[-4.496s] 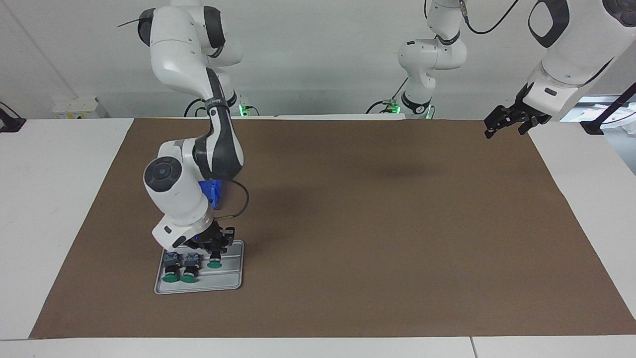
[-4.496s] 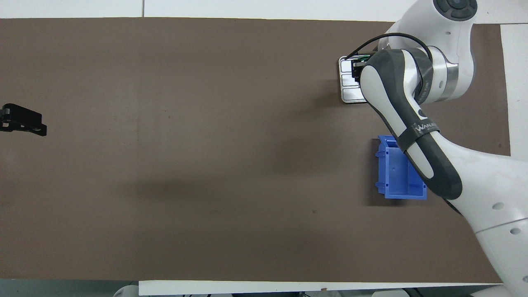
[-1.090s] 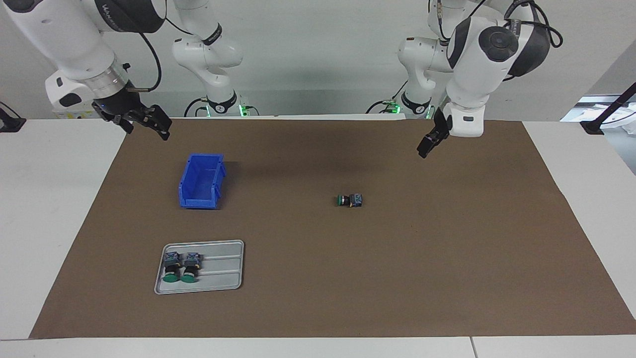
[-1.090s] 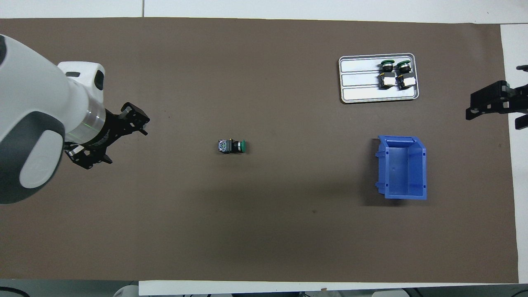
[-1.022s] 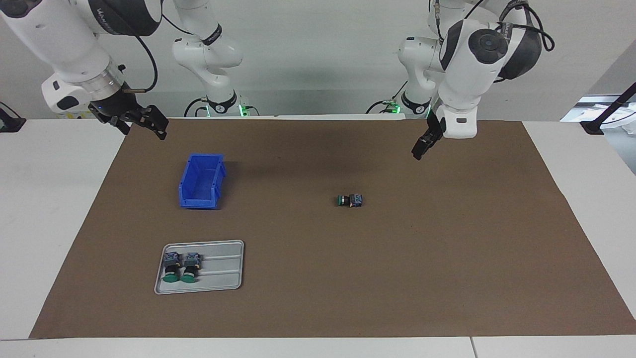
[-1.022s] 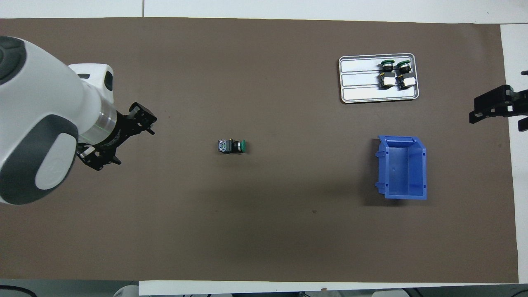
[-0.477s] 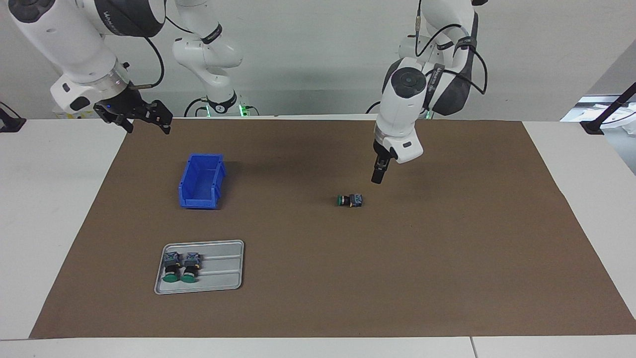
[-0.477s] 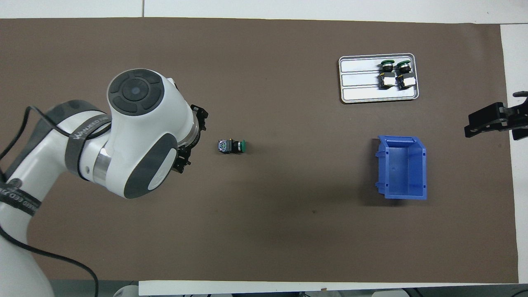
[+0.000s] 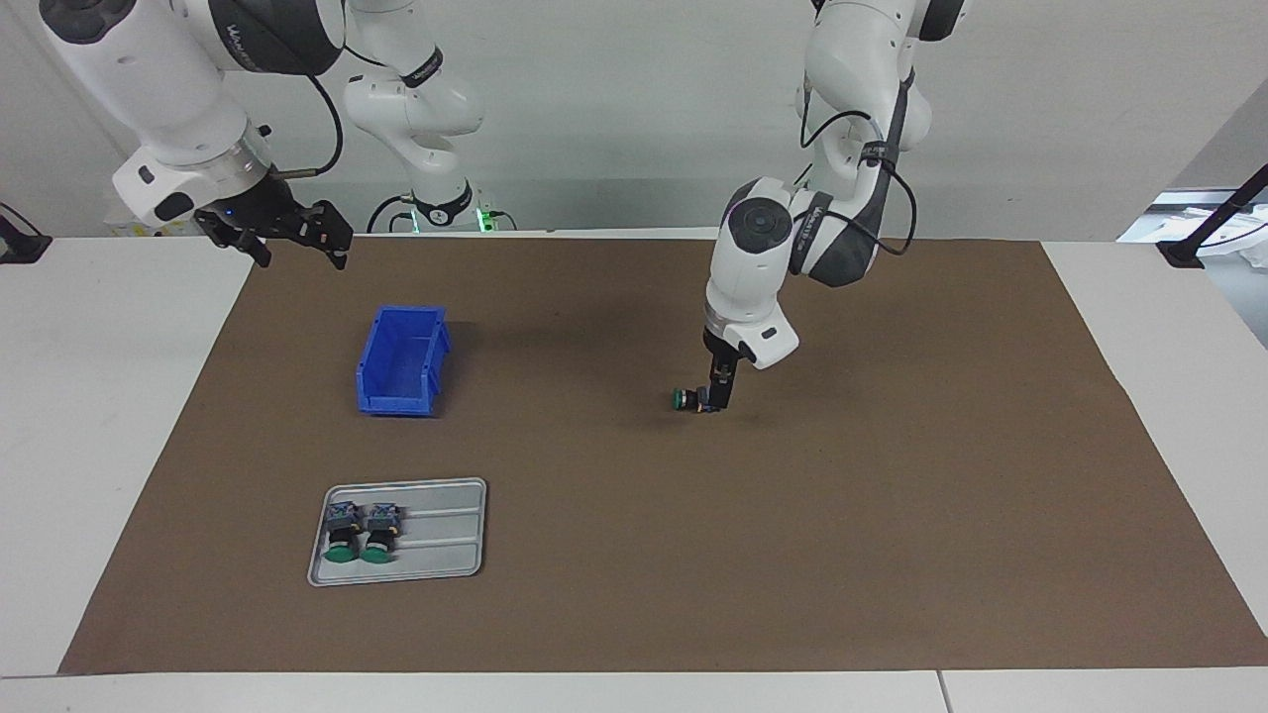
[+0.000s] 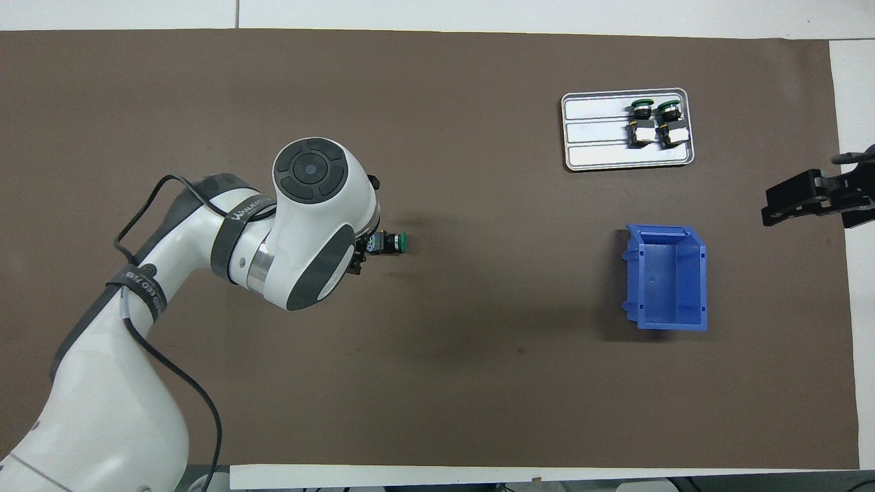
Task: Place and press button with both arms
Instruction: 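Move the left gripper over to the black button, then close the left gripper around the black button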
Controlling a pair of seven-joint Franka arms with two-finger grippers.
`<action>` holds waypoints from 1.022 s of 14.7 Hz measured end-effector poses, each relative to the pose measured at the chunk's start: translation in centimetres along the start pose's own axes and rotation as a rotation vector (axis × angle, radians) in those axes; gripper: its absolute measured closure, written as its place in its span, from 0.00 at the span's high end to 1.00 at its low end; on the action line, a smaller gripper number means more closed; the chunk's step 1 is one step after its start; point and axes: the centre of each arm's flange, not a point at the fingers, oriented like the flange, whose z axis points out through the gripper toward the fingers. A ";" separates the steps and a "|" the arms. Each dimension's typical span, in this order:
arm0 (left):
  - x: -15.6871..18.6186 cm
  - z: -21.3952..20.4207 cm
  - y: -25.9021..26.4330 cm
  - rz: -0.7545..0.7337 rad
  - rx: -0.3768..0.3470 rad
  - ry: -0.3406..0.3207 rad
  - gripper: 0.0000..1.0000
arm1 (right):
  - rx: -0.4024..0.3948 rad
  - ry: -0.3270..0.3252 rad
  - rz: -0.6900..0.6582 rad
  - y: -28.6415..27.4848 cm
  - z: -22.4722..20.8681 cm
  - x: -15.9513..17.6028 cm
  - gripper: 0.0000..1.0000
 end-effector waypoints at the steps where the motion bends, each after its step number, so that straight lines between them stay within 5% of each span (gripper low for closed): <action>1: -0.3 1.0 0.1 -0.019 0.006 -0.007 0.99 | 0.000 0.000 0.000 0.0 0.0 0.0 1.00; 12: -1.6 3.7 -0.8 -0.168 -0.014 -0.039 0.96 | 0.000 -0.001 0.000 0.0 0.0 0.0 1.00; 15: -1.6 3.8 -0.8 -0.177 -0.017 -0.040 0.85 | 0.000 -0.001 0.000 0.0 0.0 0.0 1.00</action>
